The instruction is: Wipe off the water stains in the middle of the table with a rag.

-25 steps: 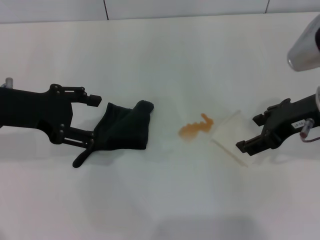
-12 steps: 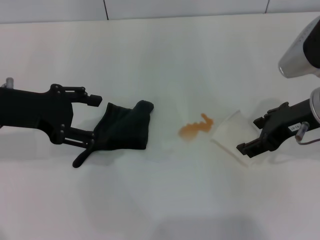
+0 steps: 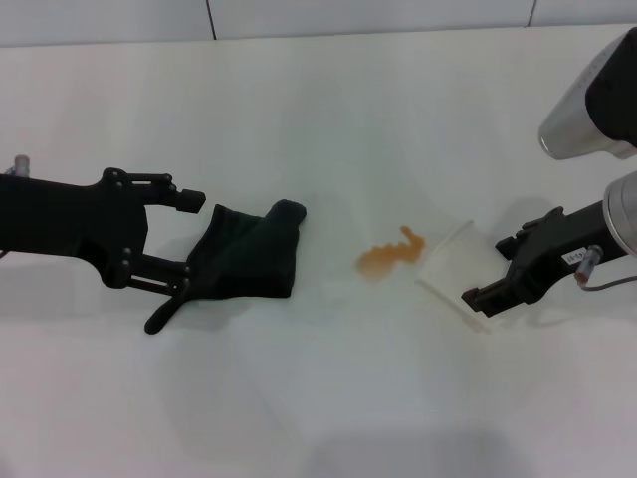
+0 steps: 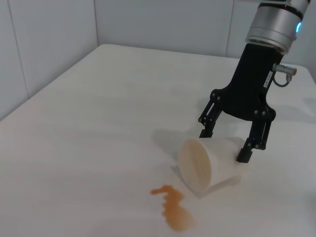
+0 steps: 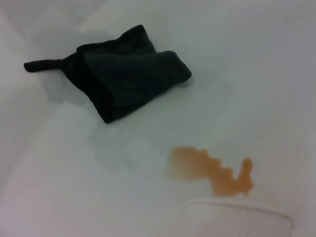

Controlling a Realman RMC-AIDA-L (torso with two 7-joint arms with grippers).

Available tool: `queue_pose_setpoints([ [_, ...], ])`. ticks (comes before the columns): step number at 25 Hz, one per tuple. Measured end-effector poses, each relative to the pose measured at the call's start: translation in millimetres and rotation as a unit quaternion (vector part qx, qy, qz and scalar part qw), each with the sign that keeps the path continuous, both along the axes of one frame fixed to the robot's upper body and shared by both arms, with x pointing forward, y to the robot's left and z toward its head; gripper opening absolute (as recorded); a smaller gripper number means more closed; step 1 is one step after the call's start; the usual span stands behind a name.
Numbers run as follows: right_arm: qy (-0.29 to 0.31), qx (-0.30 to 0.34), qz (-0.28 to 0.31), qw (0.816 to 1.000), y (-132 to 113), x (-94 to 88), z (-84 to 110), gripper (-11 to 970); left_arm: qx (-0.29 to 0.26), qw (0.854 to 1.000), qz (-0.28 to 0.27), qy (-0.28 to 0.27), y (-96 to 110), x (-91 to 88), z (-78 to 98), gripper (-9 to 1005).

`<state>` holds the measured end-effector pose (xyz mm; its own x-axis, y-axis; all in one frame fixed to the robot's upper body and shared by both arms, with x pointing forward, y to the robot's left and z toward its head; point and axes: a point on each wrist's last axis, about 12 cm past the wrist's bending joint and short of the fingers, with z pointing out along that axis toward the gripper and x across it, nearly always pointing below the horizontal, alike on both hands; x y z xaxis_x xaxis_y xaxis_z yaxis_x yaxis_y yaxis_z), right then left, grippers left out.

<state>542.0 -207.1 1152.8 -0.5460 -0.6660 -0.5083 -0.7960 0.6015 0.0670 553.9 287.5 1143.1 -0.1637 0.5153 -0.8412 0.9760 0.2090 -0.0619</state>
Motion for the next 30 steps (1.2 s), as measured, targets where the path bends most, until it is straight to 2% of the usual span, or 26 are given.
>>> queue_pose_setpoints([
  [11,0.005,-0.025,0.001,1.000,10,7.1,-2.2,772,0.000,1.000,0.000,0.000,0,0.0,0.1,869],
  [30,0.015,-0.030,-0.003,0.999,11,10.8,-9.5,757,0.001,1.000,0.003,-0.002,0,1.0,-0.6,869],
])
